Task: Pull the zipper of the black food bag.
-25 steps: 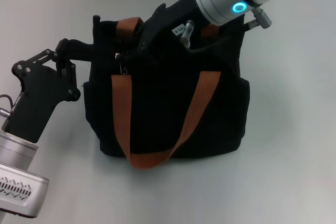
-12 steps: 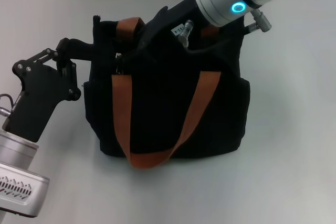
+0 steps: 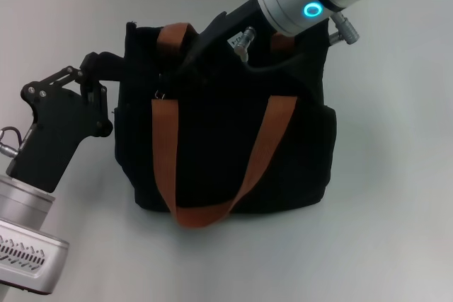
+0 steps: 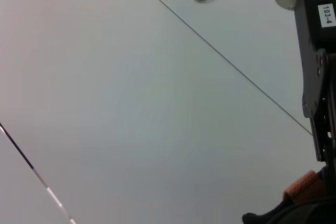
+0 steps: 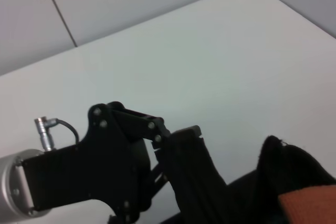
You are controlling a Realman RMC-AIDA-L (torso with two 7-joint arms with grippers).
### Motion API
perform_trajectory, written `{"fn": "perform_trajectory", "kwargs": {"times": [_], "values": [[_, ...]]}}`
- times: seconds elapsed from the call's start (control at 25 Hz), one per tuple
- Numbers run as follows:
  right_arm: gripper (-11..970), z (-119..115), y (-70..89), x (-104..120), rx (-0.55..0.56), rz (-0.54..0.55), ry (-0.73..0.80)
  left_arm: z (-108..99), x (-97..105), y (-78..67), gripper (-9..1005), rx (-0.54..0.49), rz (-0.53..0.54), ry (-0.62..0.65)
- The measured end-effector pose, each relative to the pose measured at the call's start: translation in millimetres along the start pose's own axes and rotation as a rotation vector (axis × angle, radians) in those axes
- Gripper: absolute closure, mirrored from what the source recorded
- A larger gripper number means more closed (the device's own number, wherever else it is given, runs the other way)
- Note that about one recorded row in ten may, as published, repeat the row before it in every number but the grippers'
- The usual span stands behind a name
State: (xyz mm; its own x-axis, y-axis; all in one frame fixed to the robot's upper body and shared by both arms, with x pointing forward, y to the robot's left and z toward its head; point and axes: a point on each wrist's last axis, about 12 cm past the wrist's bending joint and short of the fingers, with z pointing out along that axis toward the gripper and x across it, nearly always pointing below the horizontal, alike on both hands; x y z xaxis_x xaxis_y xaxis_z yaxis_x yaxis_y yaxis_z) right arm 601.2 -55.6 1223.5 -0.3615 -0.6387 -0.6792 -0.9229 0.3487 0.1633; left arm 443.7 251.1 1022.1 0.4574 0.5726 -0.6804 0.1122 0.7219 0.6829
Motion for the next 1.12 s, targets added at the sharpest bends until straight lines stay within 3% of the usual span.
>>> {"fn": "perform_trajectory", "kwargs": {"times": [0.2, 0.48, 0.76, 1.12], "values": [[521, -2.6, -4.0, -3.5, 0.075, -0.035, 0.056, 1.2, -0.1, 0.2, 937, -0.001, 0.001, -0.003], [618, -7.8, -6.2, -8.3, 0.136, -0.096, 0.072, 2.2, 0.3, 1.3, 937, -0.009, 0.002, 0.000], [611, -23.9, 1.3, -8.2, 0.052, -0.076, -0.045, 2.7, 0.6, 1.7, 936, -0.012, 0.002, 0.001], [594, -21.4, -0.7, -4.0, 0.013, -0.033, -0.014, 4.9, 0.3, 1.5, 936, -0.008, 0.003, -0.004]]}}
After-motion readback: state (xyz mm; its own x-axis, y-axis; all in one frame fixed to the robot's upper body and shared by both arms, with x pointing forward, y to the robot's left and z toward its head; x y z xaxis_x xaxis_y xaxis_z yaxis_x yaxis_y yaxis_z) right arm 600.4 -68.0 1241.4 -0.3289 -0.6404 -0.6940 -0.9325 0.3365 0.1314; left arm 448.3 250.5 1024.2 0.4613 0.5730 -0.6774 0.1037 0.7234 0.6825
